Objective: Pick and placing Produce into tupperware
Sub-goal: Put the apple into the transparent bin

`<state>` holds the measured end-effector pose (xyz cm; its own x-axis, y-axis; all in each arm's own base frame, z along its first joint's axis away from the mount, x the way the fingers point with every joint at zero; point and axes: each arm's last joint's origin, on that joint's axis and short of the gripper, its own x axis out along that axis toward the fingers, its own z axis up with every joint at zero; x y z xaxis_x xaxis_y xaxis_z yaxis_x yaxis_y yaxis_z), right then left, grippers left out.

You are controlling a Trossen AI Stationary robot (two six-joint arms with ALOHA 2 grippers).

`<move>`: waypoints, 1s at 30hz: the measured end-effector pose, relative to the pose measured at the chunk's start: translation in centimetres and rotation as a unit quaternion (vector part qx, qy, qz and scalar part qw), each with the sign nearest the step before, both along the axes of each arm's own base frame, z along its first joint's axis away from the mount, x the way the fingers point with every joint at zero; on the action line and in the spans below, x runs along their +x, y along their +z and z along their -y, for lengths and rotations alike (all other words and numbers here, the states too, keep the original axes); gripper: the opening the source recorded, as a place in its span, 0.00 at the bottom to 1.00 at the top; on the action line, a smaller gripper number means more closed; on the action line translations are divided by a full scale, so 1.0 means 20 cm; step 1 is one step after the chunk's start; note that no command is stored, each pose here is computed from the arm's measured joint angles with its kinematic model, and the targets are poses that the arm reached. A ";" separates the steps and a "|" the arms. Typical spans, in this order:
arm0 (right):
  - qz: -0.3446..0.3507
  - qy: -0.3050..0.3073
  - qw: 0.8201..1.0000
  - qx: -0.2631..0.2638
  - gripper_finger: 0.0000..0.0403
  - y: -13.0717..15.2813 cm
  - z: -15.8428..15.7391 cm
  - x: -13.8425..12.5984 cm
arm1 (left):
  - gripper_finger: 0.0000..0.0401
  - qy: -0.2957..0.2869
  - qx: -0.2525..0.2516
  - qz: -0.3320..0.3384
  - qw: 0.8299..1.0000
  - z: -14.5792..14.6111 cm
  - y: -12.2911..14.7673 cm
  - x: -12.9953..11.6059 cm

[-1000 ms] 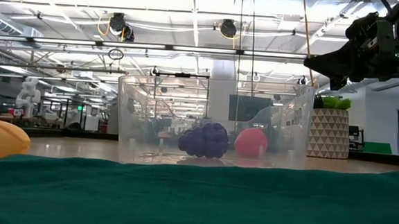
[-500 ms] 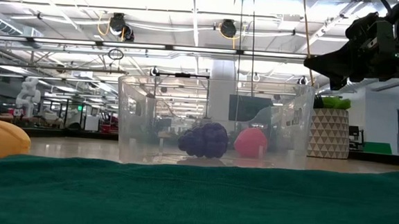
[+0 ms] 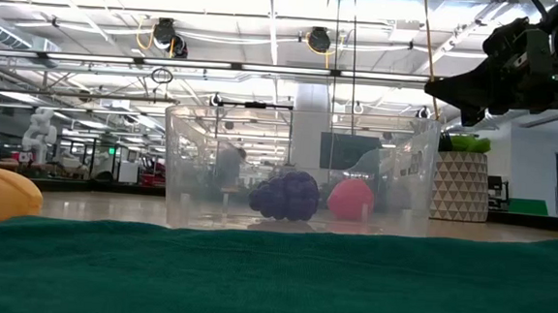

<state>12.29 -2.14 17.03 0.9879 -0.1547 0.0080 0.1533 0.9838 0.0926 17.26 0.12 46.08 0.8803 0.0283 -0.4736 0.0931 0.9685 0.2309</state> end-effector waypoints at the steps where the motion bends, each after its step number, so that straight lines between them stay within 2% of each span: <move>1: 0.000 0.000 1.000 0.000 0.00 0.00 0.00 0.00 | 0.00 0.000 -0.002 0.003 1.000 0.00 0.00 -0.02; 6: 0.002 0.000 1.000 0.000 0.00 0.00 0.00 0.00 | 0.01 0.012 -0.020 0.017 1.000 0.00 -0.05 -0.14; 11: 0.002 0.000 1.000 -0.001 0.00 0.00 0.00 0.00 | 0.01 0.012 -0.035 0.097 0.995 0.00 -0.11 -0.21; 15: 0.002 0.000 1.000 -0.001 0.00 0.00 0.00 0.00 | 0.01 -0.007 -0.056 0.134 0.989 0.01 -0.19 -0.20; 22: 0.002 0.000 1.000 -0.001 0.00 0.00 0.00 0.00 | 0.01 -0.012 -0.054 0.132 0.990 0.01 -0.37 -0.13; 27: 0.002 0.000 1.000 -0.001 0.00 0.00 0.00 0.00 | 0.01 -0.012 -0.033 0.124 0.992 0.01 -0.41 -0.15; 30: 0.002 0.000 1.000 -0.001 0.00 0.00 0.00 0.00 | 0.00 0.007 -0.023 0.138 0.990 0.00 -0.41 -0.20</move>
<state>12.30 -2.14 17.07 0.9879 -0.1547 0.0122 0.1530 0.9839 0.0922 13.34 0.10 37.85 0.9762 0.0260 -0.2154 0.0182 0.9795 0.2008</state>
